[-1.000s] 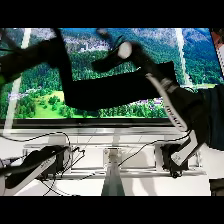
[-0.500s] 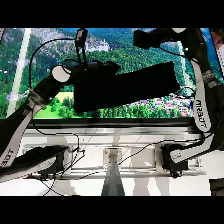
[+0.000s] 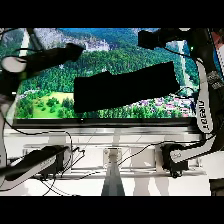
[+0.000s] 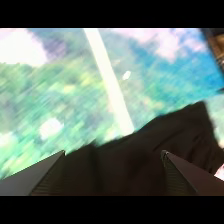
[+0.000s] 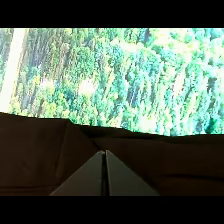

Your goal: Fold the clothes and pants, and hang the long-sleeved shirts on hangers.

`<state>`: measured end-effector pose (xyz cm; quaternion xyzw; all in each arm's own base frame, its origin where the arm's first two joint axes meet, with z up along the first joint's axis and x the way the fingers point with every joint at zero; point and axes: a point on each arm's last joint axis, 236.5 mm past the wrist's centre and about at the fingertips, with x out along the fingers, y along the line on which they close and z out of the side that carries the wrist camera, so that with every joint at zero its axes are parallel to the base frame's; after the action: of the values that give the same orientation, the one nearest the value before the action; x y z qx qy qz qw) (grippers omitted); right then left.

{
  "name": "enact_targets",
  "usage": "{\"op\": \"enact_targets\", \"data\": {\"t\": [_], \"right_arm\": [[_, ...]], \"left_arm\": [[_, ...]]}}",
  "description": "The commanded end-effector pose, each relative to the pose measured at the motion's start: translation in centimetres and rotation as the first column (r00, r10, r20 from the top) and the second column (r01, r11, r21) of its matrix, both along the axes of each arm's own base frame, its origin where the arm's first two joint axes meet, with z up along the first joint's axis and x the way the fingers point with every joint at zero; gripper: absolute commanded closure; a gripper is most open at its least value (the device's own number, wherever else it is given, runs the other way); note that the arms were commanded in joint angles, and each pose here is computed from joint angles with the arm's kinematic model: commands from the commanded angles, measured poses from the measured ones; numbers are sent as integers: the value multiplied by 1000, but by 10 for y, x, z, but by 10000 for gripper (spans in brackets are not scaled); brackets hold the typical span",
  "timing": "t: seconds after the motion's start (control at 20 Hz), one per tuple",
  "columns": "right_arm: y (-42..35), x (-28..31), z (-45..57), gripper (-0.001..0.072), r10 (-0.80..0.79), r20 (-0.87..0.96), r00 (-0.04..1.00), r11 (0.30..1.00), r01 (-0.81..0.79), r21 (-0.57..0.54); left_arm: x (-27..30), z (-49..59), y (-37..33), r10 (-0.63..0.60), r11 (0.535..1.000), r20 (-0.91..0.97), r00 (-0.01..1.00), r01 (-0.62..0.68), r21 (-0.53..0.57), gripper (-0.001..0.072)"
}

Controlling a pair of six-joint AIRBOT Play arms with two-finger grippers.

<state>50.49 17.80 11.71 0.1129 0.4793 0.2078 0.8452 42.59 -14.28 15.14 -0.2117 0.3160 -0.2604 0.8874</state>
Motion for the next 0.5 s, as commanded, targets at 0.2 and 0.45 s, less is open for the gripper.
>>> {"op": "enact_targets", "data": {"t": [0.2,0.45], "right_arm": [[2,2,1,685,4,12,1000,1000,-4,5],[2,3,2,685,2,17,1000,1000,-2,6]], "left_arm": [[-62,-115,87,84,996,-421,903,-93,1,222],[-91,-207,82,185,981,-529,828,-186,53,222]]}}
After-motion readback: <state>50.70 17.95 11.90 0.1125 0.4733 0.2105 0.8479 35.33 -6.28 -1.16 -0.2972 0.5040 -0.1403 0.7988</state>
